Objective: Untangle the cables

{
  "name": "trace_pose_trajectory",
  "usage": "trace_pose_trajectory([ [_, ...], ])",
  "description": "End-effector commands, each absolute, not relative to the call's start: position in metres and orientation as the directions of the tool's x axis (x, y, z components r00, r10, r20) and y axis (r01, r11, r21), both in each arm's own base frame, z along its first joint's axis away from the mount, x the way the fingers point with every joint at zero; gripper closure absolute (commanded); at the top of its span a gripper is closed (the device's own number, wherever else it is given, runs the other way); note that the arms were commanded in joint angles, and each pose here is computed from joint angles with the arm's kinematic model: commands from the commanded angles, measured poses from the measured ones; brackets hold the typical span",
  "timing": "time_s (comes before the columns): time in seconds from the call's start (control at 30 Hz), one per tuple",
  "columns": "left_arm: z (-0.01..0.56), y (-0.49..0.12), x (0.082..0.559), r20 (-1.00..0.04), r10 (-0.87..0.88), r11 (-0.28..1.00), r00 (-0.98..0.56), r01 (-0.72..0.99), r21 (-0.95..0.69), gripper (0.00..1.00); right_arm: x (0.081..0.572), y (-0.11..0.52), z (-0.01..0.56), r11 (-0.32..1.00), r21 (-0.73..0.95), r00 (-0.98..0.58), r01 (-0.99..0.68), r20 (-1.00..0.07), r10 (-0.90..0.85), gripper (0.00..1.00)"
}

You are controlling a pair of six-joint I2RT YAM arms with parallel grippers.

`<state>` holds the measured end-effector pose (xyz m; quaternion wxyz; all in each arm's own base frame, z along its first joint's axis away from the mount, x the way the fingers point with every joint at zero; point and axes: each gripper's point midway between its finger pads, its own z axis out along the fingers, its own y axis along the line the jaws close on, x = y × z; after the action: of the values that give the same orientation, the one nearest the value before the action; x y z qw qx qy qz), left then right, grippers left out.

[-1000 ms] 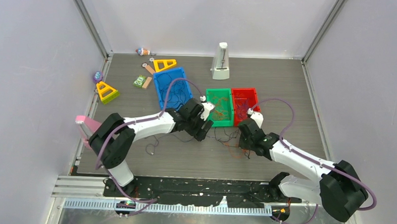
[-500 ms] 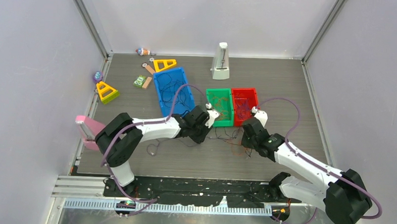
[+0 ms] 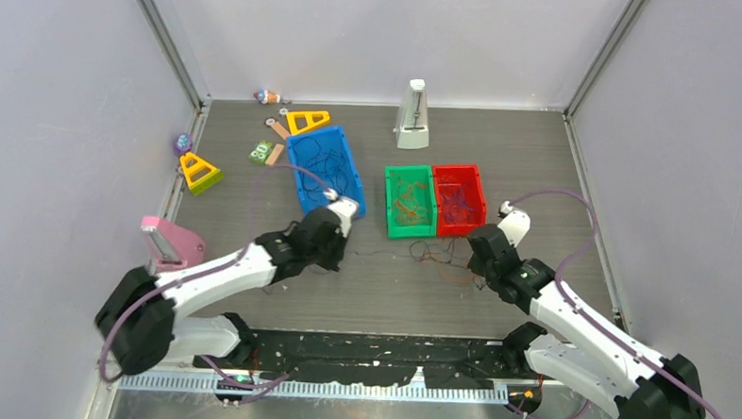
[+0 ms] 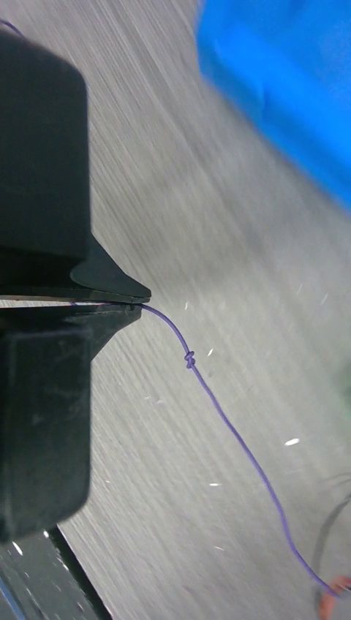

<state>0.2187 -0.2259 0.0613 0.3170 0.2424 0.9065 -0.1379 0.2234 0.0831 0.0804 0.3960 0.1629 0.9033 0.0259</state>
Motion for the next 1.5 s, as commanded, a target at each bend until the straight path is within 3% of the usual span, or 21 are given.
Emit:
trace_pose_trajectory([
  [0.0, 0.108, -0.187, 0.243, -0.755, 0.060, 0.927, -0.653, 0.317, -0.201, 1.00, 0.222, 0.041, 0.094, 0.867, 0.187, -0.476, 0.463, -0.772, 0.420, 0.94],
  [0.2, 0.139, -0.128, 0.249, -0.828, -0.171, 0.959, -0.535, 0.104, -0.265, 1.00, 0.210, 0.009, 0.106, 0.762, 0.250, -0.314, 0.597, -0.802, 0.509, 0.90],
  [0.43, 0.148, -0.083, 0.243, -0.854, -0.283, 0.958, -0.437, -0.090, -0.272, 1.00, 0.209, 0.005, 0.124, 0.732, 0.352, -0.220, 0.583, -0.799, 0.560, 0.89],
  [0.5, 0.153, -0.076, 0.241, -0.863, -0.305, 0.952, -0.403, -0.117, -0.282, 1.00, 0.209, 0.006, 0.126, 0.752, 0.337, -0.240, 0.567, -0.805, 0.542, 0.83],
  [0.53, 0.157, -0.076, 0.242, -0.868, -0.314, 0.949, -0.386, -0.110, -0.294, 1.00, 0.213, 0.010, 0.130, 0.789, 0.313, -0.267, 0.529, -0.821, 0.505, 0.66],
  [0.63, 0.167, -0.098, 0.244, -0.881, -0.278, 0.950, -0.383, 0.029, -0.312, 1.00, 0.222, 0.049, 0.133, 0.897, 0.311, -0.401, 0.315, -0.813, 0.423, 0.33],
  [0.77, 0.173, -0.128, 0.244, -0.879, -0.241, 0.923, -0.410, 0.183, -0.338, 1.00, 0.230, 0.097, 0.141, 0.928, 0.370, -0.469, 0.048, -0.812, 0.348, 0.22],
  [1.03, 0.207, -0.164, 0.240, -0.893, -0.149, 0.858, -0.426, 0.392, -0.330, 1.00, 0.236, 0.139, 0.148, 0.928, 0.332, -0.572, -0.172, -0.800, 0.180, 0.08],
  [1.3, 0.265, -0.200, 0.219, -0.924, -0.112, 0.725, -0.366, 0.606, -0.328, 1.00, 0.244, 0.146, 0.120, 0.944, 0.287, -0.646, -0.161, -0.754, 0.118, 0.09],
  [1.47, 0.288, -0.230, 0.199, -0.926, -0.048, 0.586, -0.374, 0.740, -0.329, 1.00, 0.237, 0.182, 0.145, 0.848, 0.379, -0.599, -0.372, -0.796, 0.092, 0.09],
])
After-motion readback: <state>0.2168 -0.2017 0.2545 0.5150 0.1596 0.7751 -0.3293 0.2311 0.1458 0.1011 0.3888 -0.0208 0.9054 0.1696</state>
